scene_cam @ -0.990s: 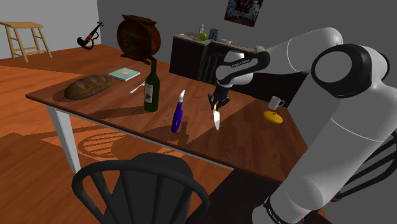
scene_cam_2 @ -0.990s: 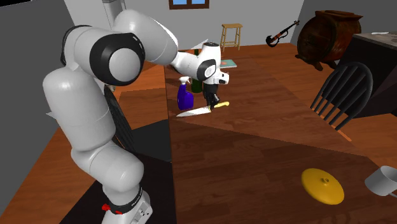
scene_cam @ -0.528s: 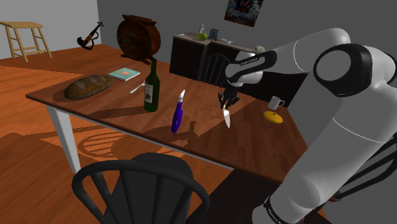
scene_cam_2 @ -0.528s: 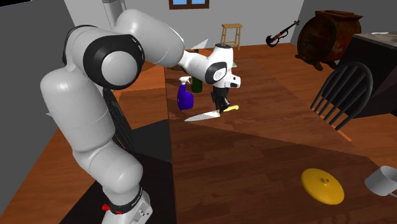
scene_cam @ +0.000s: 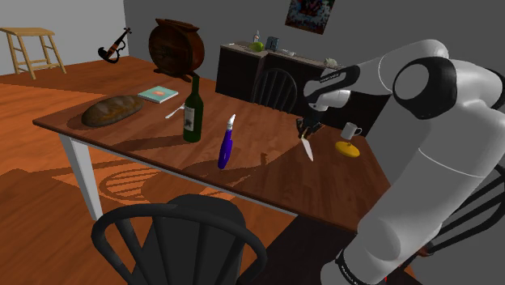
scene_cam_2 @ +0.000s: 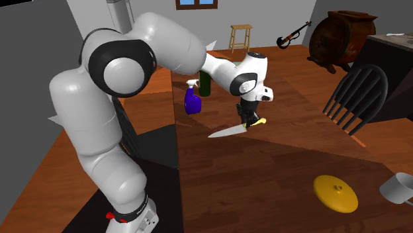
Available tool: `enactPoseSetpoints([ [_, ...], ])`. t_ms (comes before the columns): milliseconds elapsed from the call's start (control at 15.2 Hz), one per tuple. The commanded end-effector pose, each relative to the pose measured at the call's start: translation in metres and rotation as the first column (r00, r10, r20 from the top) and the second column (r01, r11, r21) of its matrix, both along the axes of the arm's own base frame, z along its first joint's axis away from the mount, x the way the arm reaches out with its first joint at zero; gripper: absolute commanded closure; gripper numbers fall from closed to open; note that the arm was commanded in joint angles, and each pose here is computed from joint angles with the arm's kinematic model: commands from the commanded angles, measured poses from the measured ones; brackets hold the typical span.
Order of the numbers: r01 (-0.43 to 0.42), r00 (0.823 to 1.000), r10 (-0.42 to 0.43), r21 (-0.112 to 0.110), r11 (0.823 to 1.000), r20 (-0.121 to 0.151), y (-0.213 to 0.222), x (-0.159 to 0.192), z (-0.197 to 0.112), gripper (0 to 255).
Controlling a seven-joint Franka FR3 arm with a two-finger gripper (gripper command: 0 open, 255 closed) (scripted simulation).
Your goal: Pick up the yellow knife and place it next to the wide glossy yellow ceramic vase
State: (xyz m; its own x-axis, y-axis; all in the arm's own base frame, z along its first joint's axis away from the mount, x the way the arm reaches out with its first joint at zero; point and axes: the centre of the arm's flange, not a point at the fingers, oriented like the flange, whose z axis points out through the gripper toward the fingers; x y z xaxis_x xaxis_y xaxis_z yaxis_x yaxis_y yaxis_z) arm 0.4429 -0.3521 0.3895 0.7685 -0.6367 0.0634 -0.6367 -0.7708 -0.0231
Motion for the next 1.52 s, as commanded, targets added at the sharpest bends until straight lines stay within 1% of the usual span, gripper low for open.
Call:
enactPoseSetpoints([
  [0, -0.001, 1.0, 0.001, 0.0, 1.0, 0.0, -0.022, -0.014, 0.001, 255],
  [660, -0.001, 1.0, 0.001, 0.0, 1.0, 0.0, -0.138, -0.073, 0.001, 255],
  [1452, -0.001, 1.0, 0.001, 0.0, 1.0, 0.0, -0.138, -0.073, -0.062, 255],
])
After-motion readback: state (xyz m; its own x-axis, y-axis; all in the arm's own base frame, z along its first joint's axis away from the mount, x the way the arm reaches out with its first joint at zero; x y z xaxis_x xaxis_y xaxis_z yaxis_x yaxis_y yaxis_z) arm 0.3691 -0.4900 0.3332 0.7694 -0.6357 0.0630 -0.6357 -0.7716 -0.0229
